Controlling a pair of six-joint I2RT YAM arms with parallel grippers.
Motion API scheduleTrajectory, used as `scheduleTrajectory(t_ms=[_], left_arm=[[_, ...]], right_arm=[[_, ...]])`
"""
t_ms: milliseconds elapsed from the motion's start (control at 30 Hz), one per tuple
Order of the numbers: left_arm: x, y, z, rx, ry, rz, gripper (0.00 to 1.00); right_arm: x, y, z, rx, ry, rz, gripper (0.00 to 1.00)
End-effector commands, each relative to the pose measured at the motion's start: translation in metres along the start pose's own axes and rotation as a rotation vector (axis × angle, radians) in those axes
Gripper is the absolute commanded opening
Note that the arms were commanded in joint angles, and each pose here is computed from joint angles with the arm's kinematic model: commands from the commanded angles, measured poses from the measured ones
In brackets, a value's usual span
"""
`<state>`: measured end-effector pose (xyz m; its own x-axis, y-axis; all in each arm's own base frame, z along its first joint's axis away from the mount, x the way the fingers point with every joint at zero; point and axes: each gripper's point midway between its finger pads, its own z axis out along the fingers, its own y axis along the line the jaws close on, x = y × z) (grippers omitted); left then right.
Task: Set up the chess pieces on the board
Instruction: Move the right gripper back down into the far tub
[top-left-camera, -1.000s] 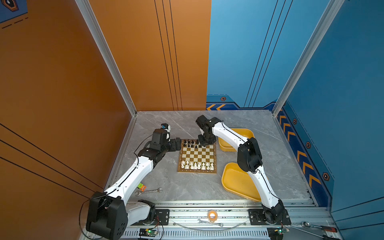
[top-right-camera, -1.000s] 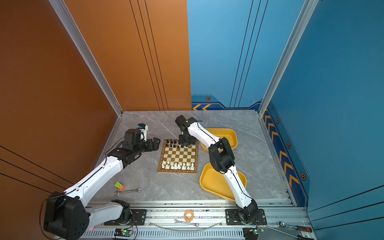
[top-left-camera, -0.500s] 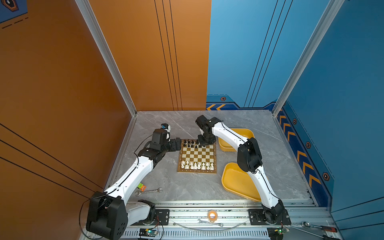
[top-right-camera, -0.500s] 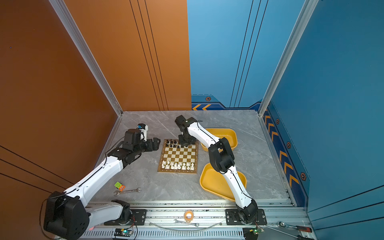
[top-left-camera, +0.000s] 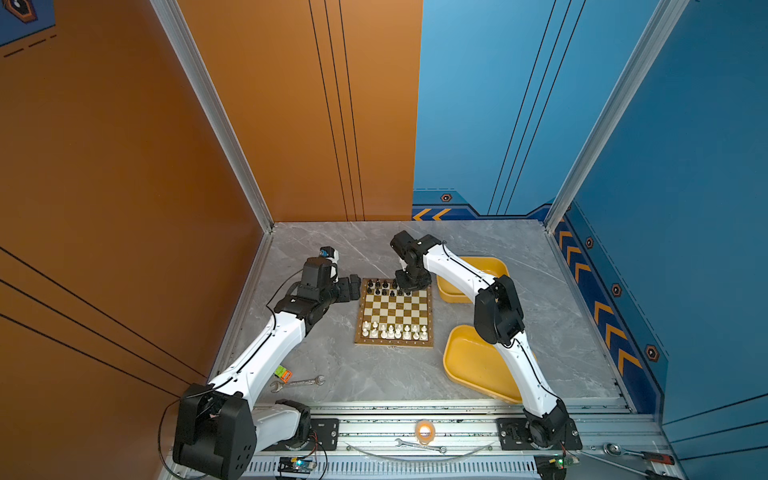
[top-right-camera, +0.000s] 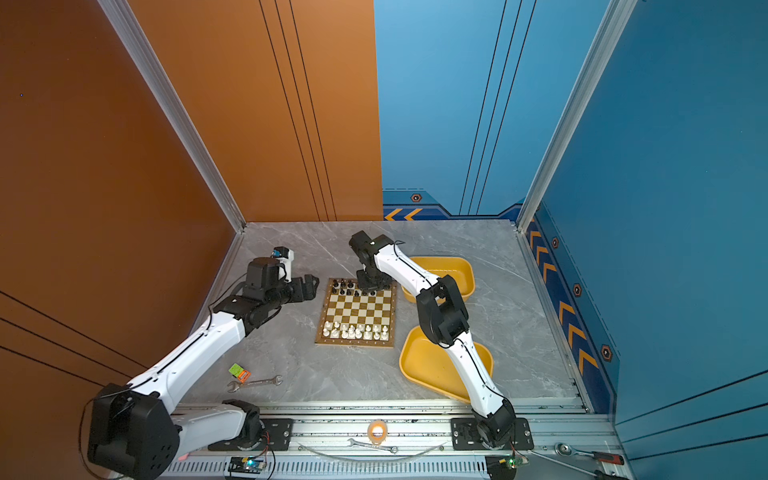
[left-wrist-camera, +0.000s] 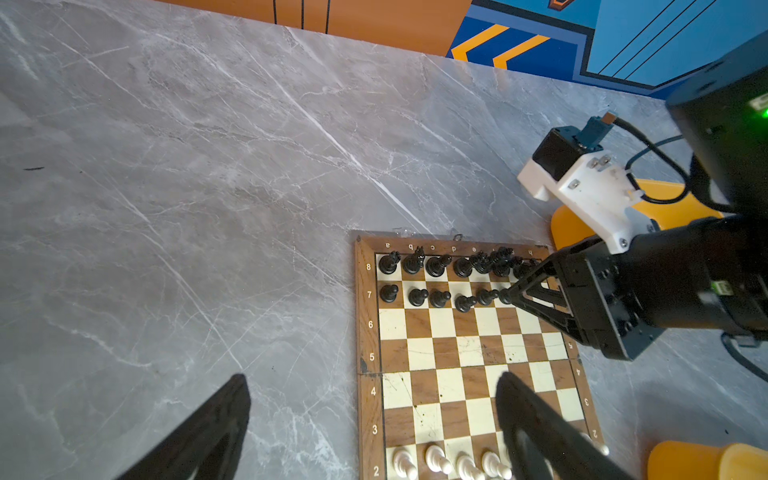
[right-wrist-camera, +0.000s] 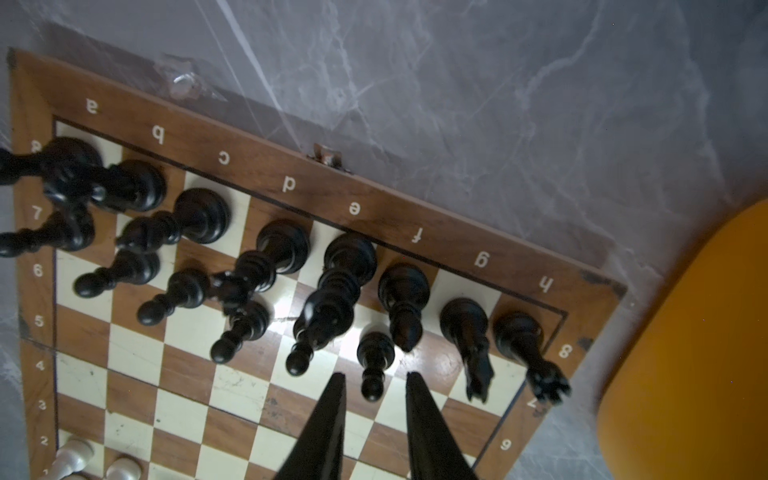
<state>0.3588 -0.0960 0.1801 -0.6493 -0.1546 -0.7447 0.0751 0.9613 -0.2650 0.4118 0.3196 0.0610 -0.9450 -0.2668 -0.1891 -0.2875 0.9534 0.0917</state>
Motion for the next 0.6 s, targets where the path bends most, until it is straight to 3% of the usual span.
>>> scheduleTrajectory(t_ms=[0, 300, 567], left_arm=[[0.000, 0.000, -0.006, 0.016, -0.003, -0.007, 0.93], [-0.002, -0.002, -0.003, 0.034, -0.011, -0.010, 0.93], [-0.022, -0.026, 0.012, 0.104, -0.050, 0.014, 0.93]], right_arm=[[-0.001, 0.002, -0.007, 0.004, 0.000, 0.009, 0.29], [-0.029, 0.002, -0.065, -0.023, -0.144, 0.024, 0.30], [-0.033, -0.090, -0.097, 0.195, -0.196, 0.065, 0.32]])
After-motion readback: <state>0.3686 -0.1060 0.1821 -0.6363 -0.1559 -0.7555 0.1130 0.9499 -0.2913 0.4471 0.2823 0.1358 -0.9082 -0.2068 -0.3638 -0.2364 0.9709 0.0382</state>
